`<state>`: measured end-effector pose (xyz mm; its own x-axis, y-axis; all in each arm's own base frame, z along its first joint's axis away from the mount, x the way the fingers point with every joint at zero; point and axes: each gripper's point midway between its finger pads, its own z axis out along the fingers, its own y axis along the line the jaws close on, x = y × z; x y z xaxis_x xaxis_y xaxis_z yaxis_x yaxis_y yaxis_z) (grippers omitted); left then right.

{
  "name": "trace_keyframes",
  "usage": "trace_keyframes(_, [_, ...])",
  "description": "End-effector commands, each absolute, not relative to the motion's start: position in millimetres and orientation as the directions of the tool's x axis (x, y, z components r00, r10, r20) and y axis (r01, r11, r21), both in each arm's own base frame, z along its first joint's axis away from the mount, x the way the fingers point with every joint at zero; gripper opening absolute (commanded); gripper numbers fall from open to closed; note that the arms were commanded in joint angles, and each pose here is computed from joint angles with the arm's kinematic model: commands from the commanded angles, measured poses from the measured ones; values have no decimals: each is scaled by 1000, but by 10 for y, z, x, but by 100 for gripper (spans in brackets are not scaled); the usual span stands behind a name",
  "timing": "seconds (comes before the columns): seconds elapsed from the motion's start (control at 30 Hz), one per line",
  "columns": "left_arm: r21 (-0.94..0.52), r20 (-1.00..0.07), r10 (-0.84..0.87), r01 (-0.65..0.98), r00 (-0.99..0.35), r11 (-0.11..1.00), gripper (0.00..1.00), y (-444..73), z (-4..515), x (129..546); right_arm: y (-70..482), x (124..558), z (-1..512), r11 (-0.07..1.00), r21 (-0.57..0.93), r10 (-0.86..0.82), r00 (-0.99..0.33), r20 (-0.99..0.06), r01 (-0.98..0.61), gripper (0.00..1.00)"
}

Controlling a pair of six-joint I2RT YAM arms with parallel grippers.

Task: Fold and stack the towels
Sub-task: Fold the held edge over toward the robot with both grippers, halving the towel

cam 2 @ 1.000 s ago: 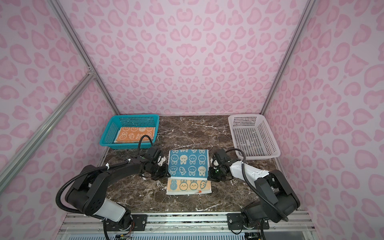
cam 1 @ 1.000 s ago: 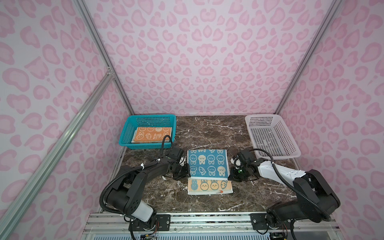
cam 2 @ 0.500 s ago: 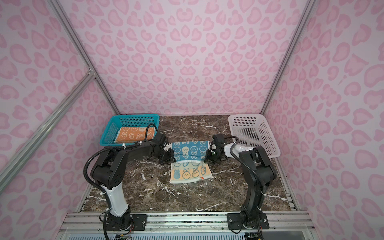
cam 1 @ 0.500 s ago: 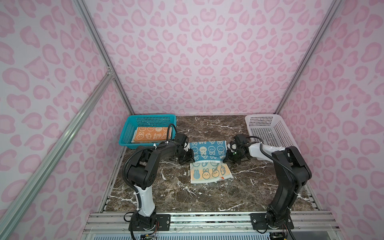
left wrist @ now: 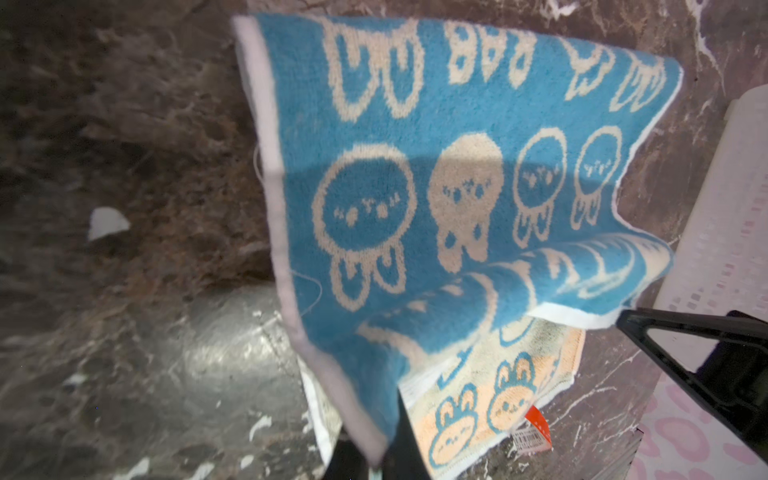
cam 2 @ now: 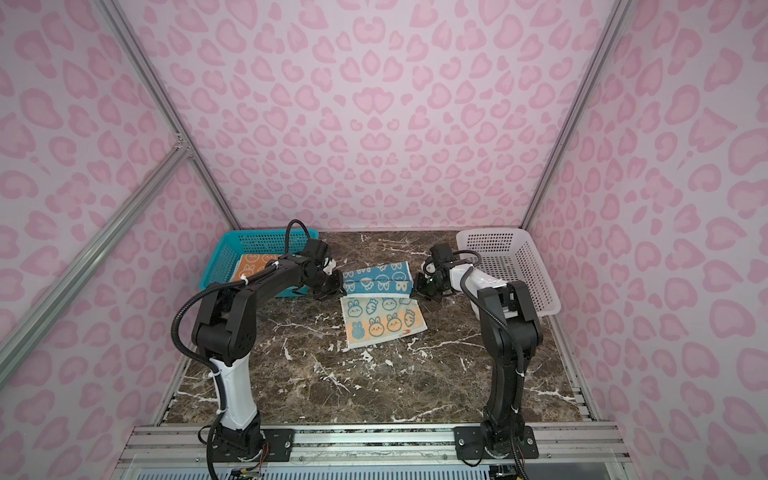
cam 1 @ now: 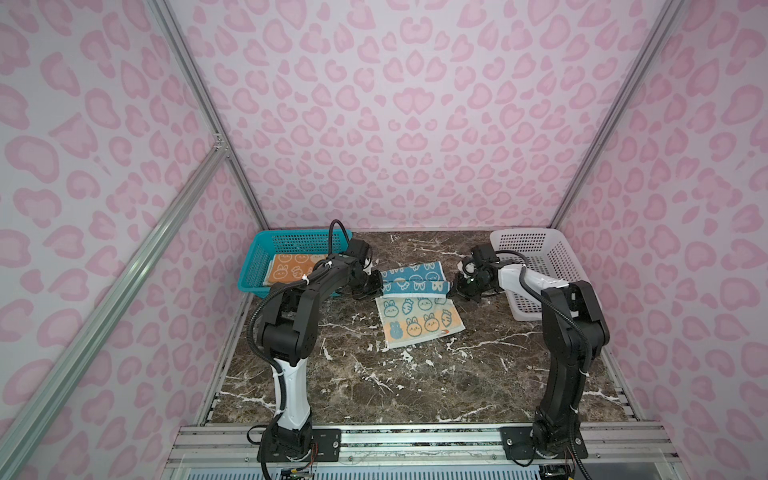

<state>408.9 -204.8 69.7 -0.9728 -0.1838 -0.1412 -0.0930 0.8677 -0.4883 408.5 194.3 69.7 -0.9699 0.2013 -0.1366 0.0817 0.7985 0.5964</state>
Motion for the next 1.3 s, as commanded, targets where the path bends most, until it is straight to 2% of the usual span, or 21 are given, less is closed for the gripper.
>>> trace_keyframes(0.0, [-510,-154,-174,-72,-973,857,3,-2099,875,3932,1929,4007,931,804,594,174,-971,-164,44,0])
trace_keyframes(0.23, [-534,-146,-154,-53,-977,844,3,-2219,934,3427,1823,3772,1103,824,566,157,-969,-191,22,0])
trace_keyframes(0.6, [-503,-89,-133,-71,-987,861,3,-2215,515,2880,1612,3176,629,853,517,160,-979,-126,73,0])
trace_keyframes(0.77, [-490,-56,-121,-78,-991,868,3,-2231,317,2754,1554,2997,315,864,494,154,-986,-71,99,0])
trace_keyframes(0.93, [-478,-29,-117,-89,-993,874,2,-2221,174,2700,1562,3008,184,863,493,154,-987,-52,109,0])
trace_keyframes(1.27, [-476,-55,-104,-65,-993,877,3,-2216,369,2721,1558,3062,322,864,495,152,-985,-82,92,0])
